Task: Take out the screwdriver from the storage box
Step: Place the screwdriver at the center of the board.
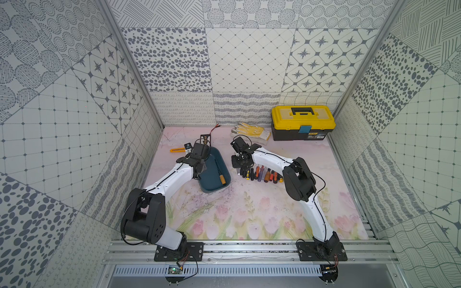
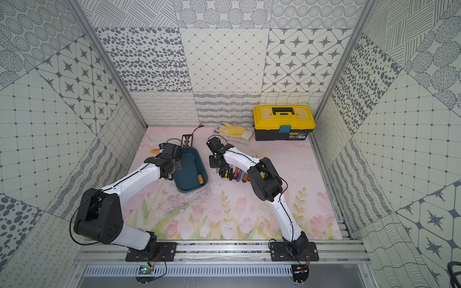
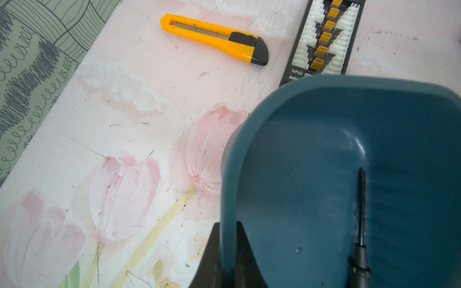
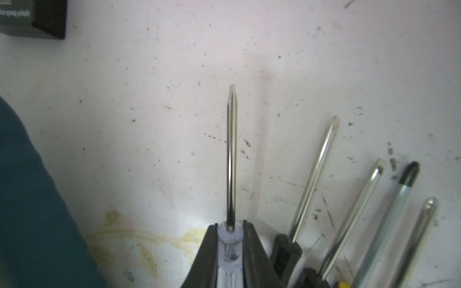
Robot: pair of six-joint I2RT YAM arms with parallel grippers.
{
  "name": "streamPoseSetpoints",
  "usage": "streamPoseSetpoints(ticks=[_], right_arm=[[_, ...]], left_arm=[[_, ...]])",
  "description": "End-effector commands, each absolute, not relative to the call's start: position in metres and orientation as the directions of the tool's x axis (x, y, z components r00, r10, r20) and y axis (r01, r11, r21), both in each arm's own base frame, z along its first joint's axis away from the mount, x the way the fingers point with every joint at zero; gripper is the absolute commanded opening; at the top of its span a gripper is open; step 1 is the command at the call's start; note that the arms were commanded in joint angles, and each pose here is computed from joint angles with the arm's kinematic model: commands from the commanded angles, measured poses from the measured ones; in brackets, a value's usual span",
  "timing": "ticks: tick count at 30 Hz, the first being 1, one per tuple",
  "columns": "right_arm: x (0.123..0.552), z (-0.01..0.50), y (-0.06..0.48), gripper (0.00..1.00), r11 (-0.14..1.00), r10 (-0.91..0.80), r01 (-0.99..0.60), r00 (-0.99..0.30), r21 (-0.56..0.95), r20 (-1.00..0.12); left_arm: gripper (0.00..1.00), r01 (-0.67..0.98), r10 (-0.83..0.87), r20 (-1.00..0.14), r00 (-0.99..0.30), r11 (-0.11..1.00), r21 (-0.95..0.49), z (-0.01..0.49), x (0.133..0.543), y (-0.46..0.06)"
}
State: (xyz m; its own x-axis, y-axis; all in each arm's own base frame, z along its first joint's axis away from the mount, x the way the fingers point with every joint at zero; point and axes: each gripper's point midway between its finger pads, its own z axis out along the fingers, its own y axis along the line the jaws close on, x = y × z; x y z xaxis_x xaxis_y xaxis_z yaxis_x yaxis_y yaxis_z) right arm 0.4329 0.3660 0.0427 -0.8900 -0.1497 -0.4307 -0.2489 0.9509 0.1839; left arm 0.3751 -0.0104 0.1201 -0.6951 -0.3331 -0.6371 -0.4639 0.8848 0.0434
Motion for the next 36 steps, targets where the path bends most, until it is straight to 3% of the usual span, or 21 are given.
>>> streamPoseSetpoints(ticks=[1,17,27,36], right_arm=[[0.428,0.025,0.358,0.00,0.959,-0.151,-0.230,-0.910,0.165,-0.387],[0.425,0.013,0.361,0.30,0.956,-0.144,-0.221,-0.926,0.192,-0.349],[0.427,0.020,0.364,0.35,0.953,-0.141,-0.224,-0.923,0.202,-0.358],[0.430,0.056,0.372,0.41,0.934,-0.131,-0.257,-0.892,0.247,-0.432]], left_arm=[[0.00,-0.463,-0.337,-0.667,-0.664,0.886,0.013,0.128,0.382,-0.010],[0.00,-0.459,-0.335,-0.663,-0.669,0.888,0.014,0.125,0.384,-0.011],[0.00,-0.459,-0.333,-0.669,-0.664,0.888,0.013,0.129,0.384,-0.011],[0.00,-0.435,-0.326,-0.665,-0.672,0.901,-0.003,0.127,0.387,-0.016]])
